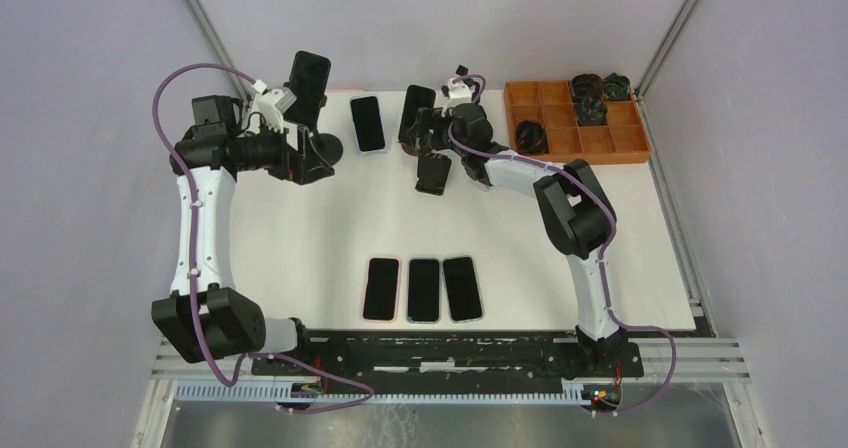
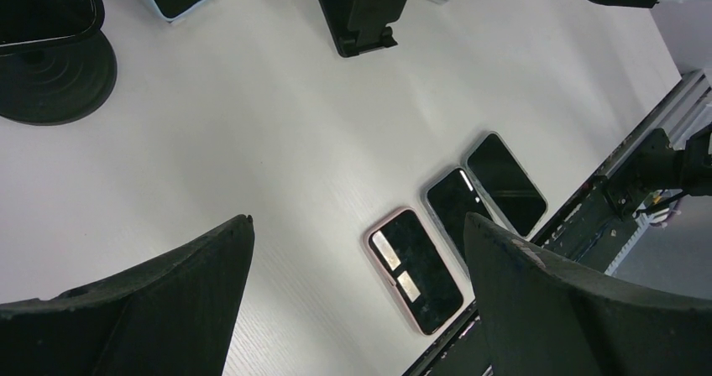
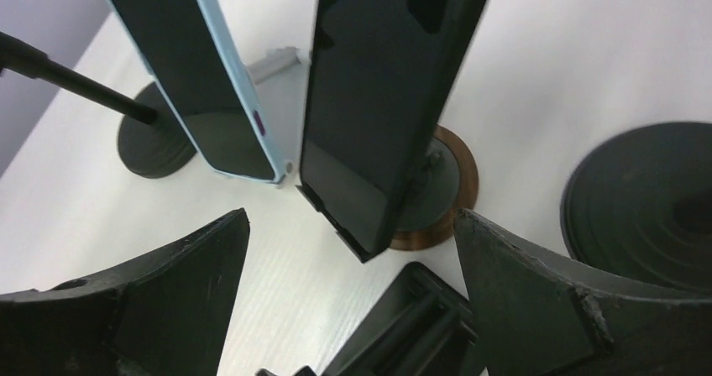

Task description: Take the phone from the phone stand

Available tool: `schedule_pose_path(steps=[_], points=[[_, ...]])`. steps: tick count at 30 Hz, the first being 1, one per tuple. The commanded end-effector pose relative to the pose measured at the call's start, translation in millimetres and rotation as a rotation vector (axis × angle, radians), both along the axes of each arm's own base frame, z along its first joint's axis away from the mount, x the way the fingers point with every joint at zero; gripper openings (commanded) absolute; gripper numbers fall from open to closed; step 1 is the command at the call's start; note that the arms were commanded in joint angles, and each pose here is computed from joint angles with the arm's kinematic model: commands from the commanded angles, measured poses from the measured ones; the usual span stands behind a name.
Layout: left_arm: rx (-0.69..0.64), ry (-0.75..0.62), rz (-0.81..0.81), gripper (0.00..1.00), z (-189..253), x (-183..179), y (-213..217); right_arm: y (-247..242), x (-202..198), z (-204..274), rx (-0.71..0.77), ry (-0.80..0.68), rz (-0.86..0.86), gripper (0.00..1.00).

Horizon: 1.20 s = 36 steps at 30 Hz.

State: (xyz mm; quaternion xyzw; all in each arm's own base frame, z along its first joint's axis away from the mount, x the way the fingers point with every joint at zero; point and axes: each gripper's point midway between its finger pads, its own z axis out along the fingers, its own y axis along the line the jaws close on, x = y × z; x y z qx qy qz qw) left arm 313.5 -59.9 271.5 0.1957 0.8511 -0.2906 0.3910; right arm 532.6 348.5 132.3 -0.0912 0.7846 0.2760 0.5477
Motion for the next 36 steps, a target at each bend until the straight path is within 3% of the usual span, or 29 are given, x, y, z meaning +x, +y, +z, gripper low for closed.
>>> schedule_pose_path(steps=[1,11,23,30,36], points=[[-0.016,-0.051,-0.049,1.0,9.7,2.3,-3.8,-12.2,8.6,34.5,0.043,-0.081,-0.042,0.98],[0.004,-0.068,-0.038,1.0,13.7,1.8,-1.6,-3.9,49.5,26.4,0.12,-0.109,-0.041,0.98],[0.031,-0.075,-0.027,1.0,11.8,3.7,2.6,13.8,68.8,21.3,0.217,-0.184,0.013,0.88],[0.048,-0.066,-0.02,1.0,5.5,4.3,5.5,30.8,74.1,26.4,0.246,-0.2,0.08,0.79],[0.049,-0.074,-0.019,1.0,7.5,4.0,5.3,22.2,60.7,38.3,0.249,-0.243,0.067,0.59]])
